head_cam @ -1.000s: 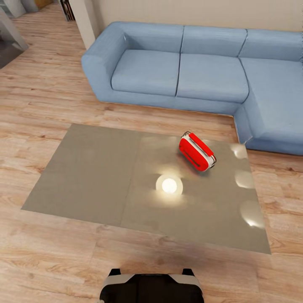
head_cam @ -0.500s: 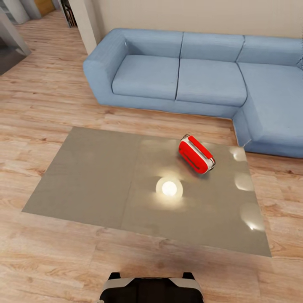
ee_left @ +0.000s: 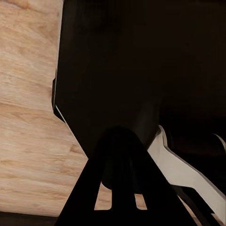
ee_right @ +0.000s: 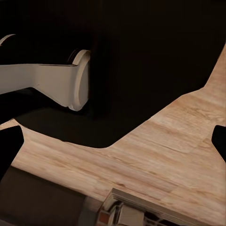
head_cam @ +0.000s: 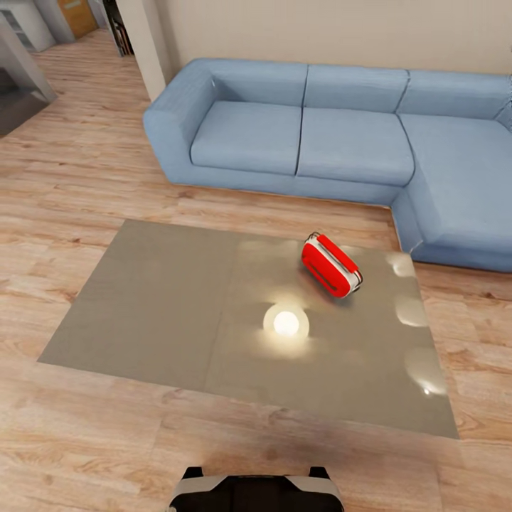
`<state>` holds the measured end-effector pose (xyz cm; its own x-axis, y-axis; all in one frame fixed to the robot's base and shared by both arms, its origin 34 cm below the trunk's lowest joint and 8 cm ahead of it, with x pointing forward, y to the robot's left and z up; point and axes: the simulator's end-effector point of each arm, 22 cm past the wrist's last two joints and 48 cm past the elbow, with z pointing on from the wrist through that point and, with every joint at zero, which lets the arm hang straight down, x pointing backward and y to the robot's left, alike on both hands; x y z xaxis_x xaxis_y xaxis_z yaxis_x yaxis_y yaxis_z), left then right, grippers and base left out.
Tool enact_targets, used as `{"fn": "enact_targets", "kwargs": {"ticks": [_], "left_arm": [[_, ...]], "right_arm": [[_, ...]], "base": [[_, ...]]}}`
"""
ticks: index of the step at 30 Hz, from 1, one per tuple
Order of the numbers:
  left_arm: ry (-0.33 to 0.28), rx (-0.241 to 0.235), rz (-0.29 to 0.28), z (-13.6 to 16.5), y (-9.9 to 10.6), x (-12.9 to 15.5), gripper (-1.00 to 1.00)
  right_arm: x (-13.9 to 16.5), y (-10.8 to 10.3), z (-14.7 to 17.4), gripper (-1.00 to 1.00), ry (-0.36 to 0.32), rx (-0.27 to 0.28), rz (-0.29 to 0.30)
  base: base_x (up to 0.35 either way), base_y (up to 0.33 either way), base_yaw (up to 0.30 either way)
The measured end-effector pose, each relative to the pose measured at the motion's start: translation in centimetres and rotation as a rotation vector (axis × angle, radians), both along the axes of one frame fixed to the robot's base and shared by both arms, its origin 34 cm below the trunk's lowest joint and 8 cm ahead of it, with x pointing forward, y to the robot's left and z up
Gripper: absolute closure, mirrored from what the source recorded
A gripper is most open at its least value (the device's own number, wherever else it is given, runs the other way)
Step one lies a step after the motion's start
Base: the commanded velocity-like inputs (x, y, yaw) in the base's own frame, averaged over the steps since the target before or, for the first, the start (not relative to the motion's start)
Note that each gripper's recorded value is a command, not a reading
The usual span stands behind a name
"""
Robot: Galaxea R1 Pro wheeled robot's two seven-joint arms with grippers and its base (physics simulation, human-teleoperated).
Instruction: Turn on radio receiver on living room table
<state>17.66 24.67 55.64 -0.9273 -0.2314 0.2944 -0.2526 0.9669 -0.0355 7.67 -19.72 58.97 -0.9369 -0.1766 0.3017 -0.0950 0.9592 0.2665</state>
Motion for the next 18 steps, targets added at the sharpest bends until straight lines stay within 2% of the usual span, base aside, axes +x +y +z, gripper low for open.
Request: {"fn": "enact_targets", "kwargs": {"ticks": [5, 18], "left_arm": [[-0.008, 0.000, 0.000, 0.1, 0.0, 0.3, 1.00], [-0.028, 0.000, 0.000, 0.2, 0.0, 1.3, 1.00]], "right_arm": [[0.8, 0.1, -0.1, -1.00, -0.042, 0.006, -0.004], [1.7, 0.2, -0.2, -1.00, -0.068, 0.007, -0.005]], "base": [[0.000, 0.000, 0.000], [0.000, 0.000, 0.000]]}}
